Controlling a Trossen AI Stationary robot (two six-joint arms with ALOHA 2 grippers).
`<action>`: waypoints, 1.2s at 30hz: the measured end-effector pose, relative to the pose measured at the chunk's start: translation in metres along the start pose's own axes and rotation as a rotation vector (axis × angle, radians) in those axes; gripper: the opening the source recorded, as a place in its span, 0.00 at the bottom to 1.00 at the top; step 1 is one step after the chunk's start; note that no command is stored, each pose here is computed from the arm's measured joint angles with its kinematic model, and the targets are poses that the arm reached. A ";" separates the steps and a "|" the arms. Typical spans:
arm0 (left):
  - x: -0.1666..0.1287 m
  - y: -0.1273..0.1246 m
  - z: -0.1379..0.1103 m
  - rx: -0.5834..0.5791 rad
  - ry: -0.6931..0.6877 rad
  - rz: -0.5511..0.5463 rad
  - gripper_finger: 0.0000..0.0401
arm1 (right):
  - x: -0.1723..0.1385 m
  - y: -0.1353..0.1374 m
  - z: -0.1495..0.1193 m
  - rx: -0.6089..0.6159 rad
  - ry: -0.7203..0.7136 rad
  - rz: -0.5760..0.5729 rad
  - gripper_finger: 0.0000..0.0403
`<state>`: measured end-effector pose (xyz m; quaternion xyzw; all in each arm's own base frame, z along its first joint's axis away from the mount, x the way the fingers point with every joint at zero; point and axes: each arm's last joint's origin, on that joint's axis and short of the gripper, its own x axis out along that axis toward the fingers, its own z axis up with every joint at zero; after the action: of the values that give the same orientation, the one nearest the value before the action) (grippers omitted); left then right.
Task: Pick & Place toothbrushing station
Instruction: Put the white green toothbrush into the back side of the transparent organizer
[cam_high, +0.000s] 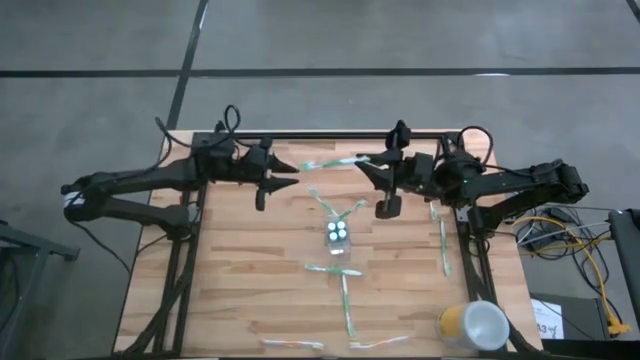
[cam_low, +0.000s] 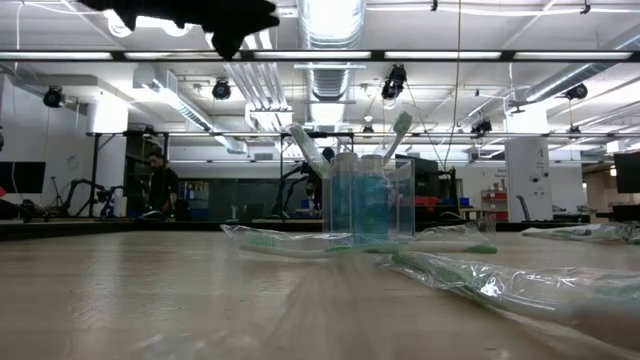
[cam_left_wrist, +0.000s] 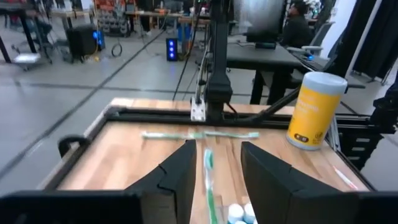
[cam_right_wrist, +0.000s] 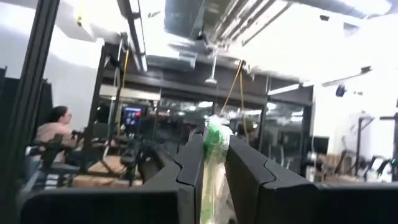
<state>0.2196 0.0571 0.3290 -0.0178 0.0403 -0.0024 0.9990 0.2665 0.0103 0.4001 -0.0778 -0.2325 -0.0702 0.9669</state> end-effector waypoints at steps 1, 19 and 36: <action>0.001 0.000 -0.006 -0.016 -0.002 0.000 0.33 | 0.000 0.000 0.002 -0.004 -0.017 -0.004 0.12; -0.029 -0.002 -0.054 -0.140 -0.773 0.062 0.33 | 0.009 0.008 -0.009 0.049 -0.100 -0.004 0.12; 0.008 0.001 -0.023 -0.061 -0.768 -0.108 0.32 | 0.022 0.016 -0.037 0.048 -0.203 -0.034 0.12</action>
<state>0.2260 0.0570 0.3055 -0.0490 -0.3377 -0.0472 0.9388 0.3053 0.0168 0.3761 -0.0574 -0.3322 -0.0728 0.9387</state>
